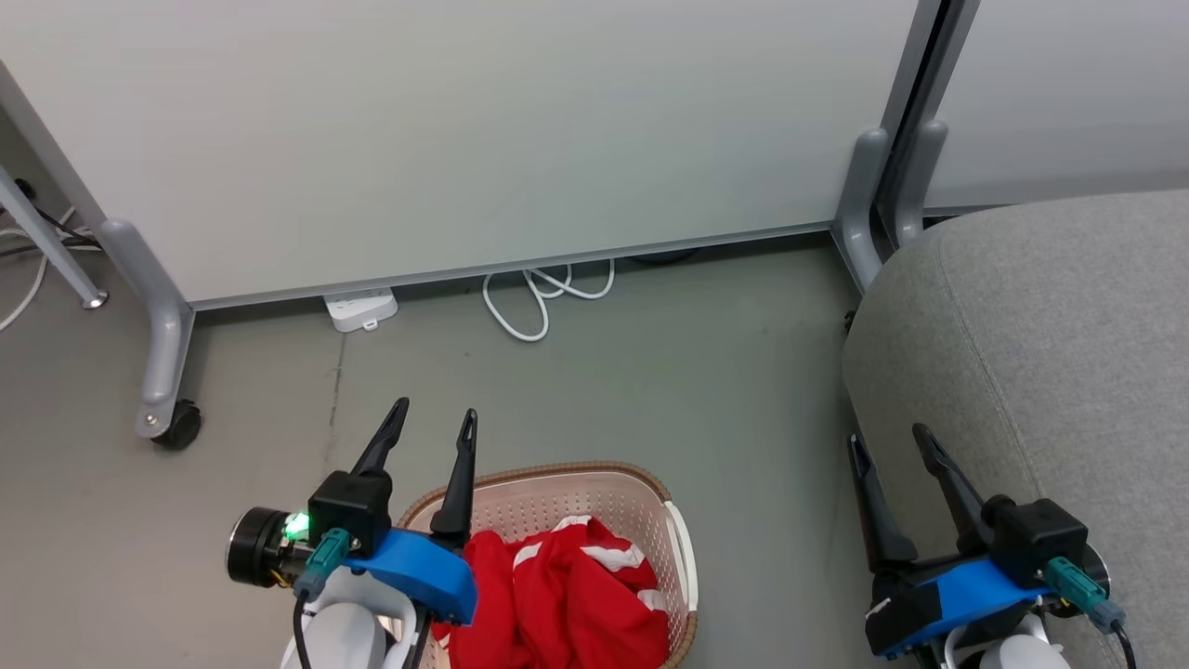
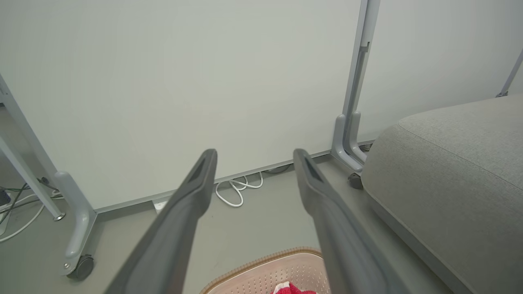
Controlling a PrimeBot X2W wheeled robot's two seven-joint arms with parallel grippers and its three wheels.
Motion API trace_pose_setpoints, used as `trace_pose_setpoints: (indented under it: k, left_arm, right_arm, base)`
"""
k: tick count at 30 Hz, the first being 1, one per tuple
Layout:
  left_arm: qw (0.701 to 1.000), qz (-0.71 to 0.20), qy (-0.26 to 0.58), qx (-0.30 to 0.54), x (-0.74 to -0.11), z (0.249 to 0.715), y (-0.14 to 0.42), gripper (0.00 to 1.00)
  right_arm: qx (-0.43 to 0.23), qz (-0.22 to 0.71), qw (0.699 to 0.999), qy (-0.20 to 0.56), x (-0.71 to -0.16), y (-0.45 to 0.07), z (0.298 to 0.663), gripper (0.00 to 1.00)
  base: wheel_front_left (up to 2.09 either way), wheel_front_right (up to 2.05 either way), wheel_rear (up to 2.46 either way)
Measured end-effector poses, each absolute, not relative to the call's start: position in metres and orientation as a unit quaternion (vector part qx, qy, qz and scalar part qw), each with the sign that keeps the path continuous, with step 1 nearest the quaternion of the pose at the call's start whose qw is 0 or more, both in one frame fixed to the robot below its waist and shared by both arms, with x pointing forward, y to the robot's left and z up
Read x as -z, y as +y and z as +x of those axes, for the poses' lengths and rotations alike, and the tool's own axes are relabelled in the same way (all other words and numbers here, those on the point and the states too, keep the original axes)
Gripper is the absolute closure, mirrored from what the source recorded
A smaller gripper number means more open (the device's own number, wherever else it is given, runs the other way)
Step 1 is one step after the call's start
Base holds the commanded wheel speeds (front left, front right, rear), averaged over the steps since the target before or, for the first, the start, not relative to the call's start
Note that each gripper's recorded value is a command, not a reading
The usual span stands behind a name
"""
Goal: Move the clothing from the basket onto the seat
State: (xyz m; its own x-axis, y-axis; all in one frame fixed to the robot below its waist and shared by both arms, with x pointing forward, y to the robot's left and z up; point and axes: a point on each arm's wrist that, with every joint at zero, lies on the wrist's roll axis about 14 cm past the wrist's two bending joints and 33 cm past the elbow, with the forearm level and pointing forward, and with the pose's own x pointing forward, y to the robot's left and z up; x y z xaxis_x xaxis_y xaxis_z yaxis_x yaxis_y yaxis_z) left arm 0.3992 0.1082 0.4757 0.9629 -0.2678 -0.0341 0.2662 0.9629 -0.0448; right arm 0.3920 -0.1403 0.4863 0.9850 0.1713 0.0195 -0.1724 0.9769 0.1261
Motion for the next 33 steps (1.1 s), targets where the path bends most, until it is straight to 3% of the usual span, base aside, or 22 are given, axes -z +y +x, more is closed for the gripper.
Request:
trace_pose_setpoints:
  k: [14, 33]
  left_arm:
    - [0.969, 0.022, 0.12, 0.214, -0.404, 0.446, 0.071, 0.0]
    - [0.886, 0.068, 0.312, 0.336, -0.248, 0.451, 0.024, 0.0]
  right_arm:
    - [-0.061, 0.064, 0.996, 0.02, -0.463, -0.158, 0.427, 0.0]
    - [-0.024, 0.044, 0.996, 0.079, -0.402, -0.19, 0.464, 0.0]
  base:
    - [0.0, 0.0, 0.0]
    - [0.0, 0.0, 0.0]
